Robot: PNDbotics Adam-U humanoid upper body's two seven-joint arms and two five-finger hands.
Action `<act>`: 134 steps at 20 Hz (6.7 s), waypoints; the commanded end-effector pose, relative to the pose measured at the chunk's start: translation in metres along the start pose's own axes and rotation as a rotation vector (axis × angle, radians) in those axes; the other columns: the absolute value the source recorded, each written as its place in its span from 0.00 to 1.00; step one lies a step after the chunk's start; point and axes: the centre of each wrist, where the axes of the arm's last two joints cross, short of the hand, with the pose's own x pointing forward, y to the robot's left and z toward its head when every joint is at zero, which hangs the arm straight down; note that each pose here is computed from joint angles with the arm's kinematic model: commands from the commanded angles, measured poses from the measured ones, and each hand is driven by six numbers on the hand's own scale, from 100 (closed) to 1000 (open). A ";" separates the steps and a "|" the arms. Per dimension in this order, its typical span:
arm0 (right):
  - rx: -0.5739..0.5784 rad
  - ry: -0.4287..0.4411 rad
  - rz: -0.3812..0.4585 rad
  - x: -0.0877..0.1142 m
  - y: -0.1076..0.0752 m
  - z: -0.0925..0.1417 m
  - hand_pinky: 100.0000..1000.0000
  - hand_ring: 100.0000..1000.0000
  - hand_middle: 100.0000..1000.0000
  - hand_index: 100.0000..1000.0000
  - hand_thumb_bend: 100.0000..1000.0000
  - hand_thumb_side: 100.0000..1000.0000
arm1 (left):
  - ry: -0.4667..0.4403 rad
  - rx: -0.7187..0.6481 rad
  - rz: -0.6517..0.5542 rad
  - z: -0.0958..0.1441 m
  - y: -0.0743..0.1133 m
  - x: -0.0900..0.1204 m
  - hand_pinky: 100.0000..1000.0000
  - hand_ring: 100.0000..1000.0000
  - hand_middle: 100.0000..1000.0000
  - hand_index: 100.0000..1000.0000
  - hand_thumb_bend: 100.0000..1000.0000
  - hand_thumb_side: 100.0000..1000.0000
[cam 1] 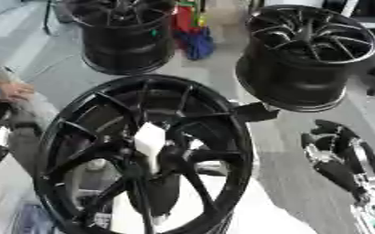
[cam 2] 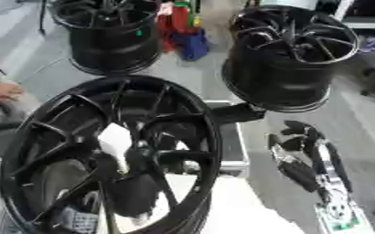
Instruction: Pull the pin out of the wheel hub.
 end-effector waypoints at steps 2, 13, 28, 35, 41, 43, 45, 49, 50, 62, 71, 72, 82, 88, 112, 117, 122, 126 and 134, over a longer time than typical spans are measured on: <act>-0.005 -0.047 0.024 0.011 -0.009 -0.007 0.59 0.53 0.60 0.76 0.19 0.26 | -0.034 -0.007 -0.004 -0.004 0.001 0.009 0.52 0.55 0.57 0.68 0.36 0.13; 0.219 -0.331 0.320 0.097 -0.067 -0.043 0.62 0.55 0.63 0.80 0.20 0.23 | -0.031 -0.027 -0.018 -0.004 0.002 0.008 0.52 0.55 0.57 0.68 0.36 0.13; 1.099 -0.686 0.657 0.240 -0.019 -0.091 0.71 0.66 0.71 0.87 0.21 0.27 | -0.039 -0.087 -0.036 -0.005 -0.003 0.010 0.52 0.55 0.57 0.68 0.36 0.13; 1.252 -0.684 0.809 0.246 0.017 -0.113 0.77 0.74 0.79 0.90 0.21 0.26 | -0.051 -0.105 -0.042 -0.007 -0.005 0.013 0.52 0.55 0.57 0.68 0.36 0.13; 1.299 -0.733 0.890 0.251 0.048 -0.128 0.82 0.85 0.86 0.92 0.21 0.23 | -0.061 -0.119 -0.040 -0.009 -0.008 0.016 0.52 0.55 0.57 0.68 0.36 0.13; 1.304 -0.743 0.913 0.251 0.056 -0.132 0.82 0.86 0.88 0.92 0.21 0.22 | -0.061 -0.123 -0.039 -0.009 -0.008 0.016 0.52 0.55 0.57 0.68 0.36 0.13; 1.311 -0.750 0.936 0.251 0.063 -0.136 0.83 0.87 0.89 0.93 0.20 0.21 | -0.061 -0.124 -0.040 -0.009 -0.008 0.016 0.52 0.55 0.57 0.68 0.36 0.13; 1.329 -0.761 0.971 0.245 0.077 -0.140 0.82 0.86 0.87 0.92 0.19 0.20 | -0.063 -0.125 -0.038 -0.009 -0.009 0.017 0.52 0.55 0.57 0.68 0.36 0.13; 1.335 -0.759 0.977 0.242 0.081 -0.140 0.81 0.86 0.87 0.92 0.19 0.20 | -0.064 -0.126 -0.036 -0.009 -0.009 0.017 0.52 0.55 0.57 0.68 0.36 0.13; 1.392 -0.741 1.016 0.216 0.100 -0.145 0.79 0.82 0.84 0.89 0.17 0.18 | -0.071 -0.130 -0.031 -0.011 -0.011 0.019 0.52 0.55 0.57 0.68 0.36 0.13; 1.402 -0.673 1.033 0.196 0.098 -0.153 0.76 0.79 0.80 0.86 0.18 0.18 | -0.074 -0.124 -0.030 -0.011 -0.011 0.019 0.52 0.55 0.57 0.68 0.36 0.13; 1.401 -0.671 1.035 0.195 0.097 -0.154 0.75 0.78 0.79 0.85 0.18 0.17 | -0.073 -0.124 -0.030 -0.011 -0.011 0.019 0.52 0.55 0.57 0.68 0.36 0.13; 1.363 -0.693 1.017 0.201 0.092 -0.156 0.62 0.59 0.58 0.70 0.11 0.15 | -0.072 -0.123 -0.031 -0.011 -0.011 0.019 0.52 0.55 0.57 0.68 0.37 0.13; 1.285 -0.757 0.994 0.219 0.088 -0.156 0.63 0.60 0.59 0.70 0.12 0.14 | -0.069 -0.126 -0.034 -0.011 -0.010 0.018 0.52 0.55 0.57 0.68 0.37 0.13; 0.458 -0.241 0.697 0.136 -0.143 -0.077 0.59 0.54 0.53 0.67 0.08 0.11 | -0.037 -0.042 -0.050 -0.005 0.006 0.010 0.52 0.55 0.57 0.68 0.37 0.13; 0.137 0.152 0.724 0.029 -0.176 -0.024 0.85 0.83 0.90 0.92 0.24 0.28 | -0.037 -0.024 -0.046 -0.005 0.007 0.009 0.52 0.55 0.57 0.68 0.37 0.13; -0.118 0.272 0.779 -0.004 -0.175 0.006 0.87 0.85 0.91 0.92 0.22 0.31 | -0.036 -0.023 -0.037 -0.005 0.005 0.009 0.52 0.55 0.57 0.68 0.36 0.13; -0.269 0.232 0.764 -0.002 -0.165 0.009 0.80 0.78 0.86 0.90 0.17 0.29 | -0.034 -0.026 -0.031 -0.004 0.004 0.009 0.52 0.55 0.57 0.68 0.36 0.13; -0.330 -0.028 0.468 0.032 -0.112 -0.008 0.68 0.63 0.74 0.82 0.00 0.16 | -0.033 -0.034 -0.017 -0.004 0.000 0.008 0.52 0.55 0.57 0.68 0.36 0.13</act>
